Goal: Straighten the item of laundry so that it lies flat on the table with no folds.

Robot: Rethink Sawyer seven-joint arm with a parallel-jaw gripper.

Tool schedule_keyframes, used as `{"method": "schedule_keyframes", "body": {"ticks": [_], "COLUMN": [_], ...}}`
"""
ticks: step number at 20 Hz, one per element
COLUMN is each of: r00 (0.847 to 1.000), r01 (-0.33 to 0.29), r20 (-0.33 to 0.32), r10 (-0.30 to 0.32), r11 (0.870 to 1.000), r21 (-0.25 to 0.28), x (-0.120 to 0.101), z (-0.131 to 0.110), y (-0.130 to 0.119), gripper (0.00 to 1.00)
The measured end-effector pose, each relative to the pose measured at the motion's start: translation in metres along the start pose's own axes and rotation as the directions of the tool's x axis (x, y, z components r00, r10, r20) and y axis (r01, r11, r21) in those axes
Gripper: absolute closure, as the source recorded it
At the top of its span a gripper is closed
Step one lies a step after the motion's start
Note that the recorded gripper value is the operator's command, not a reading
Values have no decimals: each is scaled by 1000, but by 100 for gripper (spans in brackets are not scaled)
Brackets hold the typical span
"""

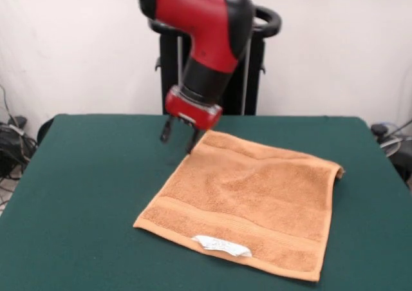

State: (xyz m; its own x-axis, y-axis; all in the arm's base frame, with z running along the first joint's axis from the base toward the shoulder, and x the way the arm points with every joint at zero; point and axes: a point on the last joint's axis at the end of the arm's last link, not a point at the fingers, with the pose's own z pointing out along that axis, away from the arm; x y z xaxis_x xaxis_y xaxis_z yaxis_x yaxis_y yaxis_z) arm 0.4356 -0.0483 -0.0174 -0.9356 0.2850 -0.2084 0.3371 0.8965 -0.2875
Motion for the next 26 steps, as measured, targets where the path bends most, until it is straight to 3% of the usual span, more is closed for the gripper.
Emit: {"method": "schedule_keyframes", "body": {"ticks": [4,9,14,21,23,26], "r00": [998,995,993,994,996,997], "r01": [31,53,60,57,50,46], "r20": [-49,-89,-99,-78,-67,-58], "r10": [-30,-54,-69,-74,-66,-58], "r11": [1000,999,994,978,976,981], "r21": [1,-9,-89,-201,-213,-188], "x": [27,48,54,59,60,61], "z": [-4,-1,0,-1,0,-1], "y": [-21,-16,18,70,80,83], "gripper": [0,0,0,0,0,0]}}
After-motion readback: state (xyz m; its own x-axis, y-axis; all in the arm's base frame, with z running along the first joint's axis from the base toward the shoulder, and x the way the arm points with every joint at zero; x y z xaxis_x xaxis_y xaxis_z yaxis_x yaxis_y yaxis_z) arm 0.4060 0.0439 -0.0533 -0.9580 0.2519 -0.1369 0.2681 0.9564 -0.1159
